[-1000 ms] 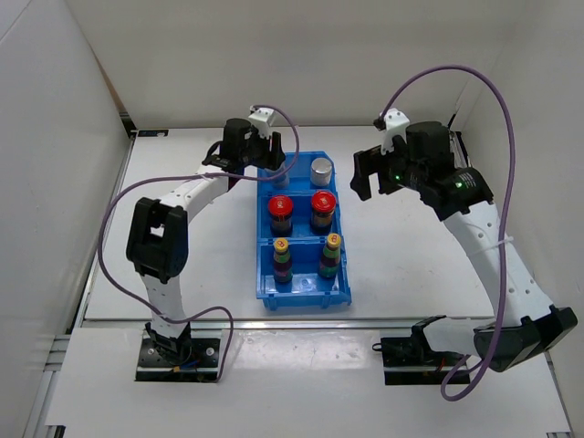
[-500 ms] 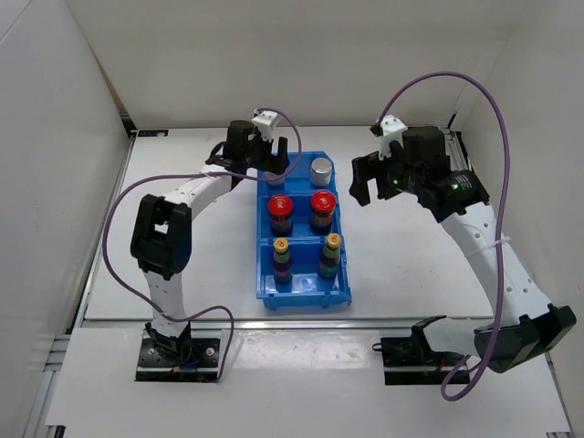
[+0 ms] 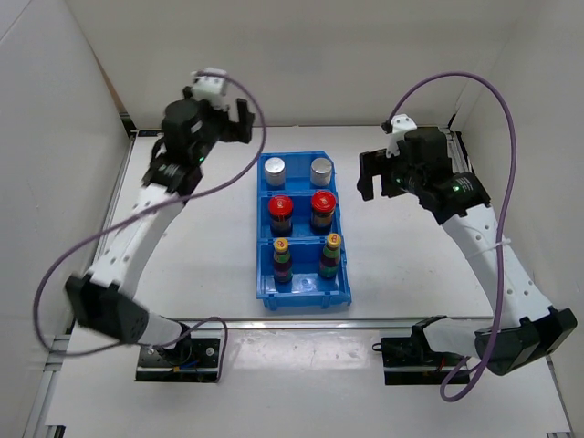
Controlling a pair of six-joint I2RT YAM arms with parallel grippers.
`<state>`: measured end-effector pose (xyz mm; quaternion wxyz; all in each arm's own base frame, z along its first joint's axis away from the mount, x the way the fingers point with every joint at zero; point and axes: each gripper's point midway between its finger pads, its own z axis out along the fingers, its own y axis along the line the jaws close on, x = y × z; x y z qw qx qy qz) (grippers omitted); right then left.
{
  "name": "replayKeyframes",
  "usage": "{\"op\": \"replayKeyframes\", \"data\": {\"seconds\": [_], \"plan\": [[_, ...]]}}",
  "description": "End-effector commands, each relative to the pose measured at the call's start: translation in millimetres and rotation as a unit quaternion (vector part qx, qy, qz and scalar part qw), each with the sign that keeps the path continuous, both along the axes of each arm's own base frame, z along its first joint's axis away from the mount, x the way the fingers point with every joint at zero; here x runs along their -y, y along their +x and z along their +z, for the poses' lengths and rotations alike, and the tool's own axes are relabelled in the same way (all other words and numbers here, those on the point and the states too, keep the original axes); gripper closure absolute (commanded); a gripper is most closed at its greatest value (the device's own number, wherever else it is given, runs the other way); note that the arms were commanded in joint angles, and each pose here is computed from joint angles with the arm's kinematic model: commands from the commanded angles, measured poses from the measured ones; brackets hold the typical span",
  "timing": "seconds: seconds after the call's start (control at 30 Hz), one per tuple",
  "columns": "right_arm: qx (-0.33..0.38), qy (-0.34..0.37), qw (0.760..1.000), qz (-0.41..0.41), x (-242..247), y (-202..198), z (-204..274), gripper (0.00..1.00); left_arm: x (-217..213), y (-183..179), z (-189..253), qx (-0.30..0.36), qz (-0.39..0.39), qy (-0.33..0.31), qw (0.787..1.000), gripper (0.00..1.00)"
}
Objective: Organize the condiment bottles
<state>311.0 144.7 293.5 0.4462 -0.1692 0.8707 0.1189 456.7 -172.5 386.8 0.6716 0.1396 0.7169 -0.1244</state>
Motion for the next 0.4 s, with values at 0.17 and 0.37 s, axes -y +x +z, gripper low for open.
{"op": "replayKeyframes", "data": {"seconds": [0.17, 0.37], "plan": [[0.032, 0.015, 0.998, -0.058, 16, 0, 2, 0.0, -88, -78, -43, -0.025, 0.108, 0.017, 0.994, 0.0], [0.037, 0.015, 0.997, -0.072, 25, -10, 0, 0.0, -118, -109, -112, -0.08, 0.157, 0.054, 0.983, 0.0]]}}
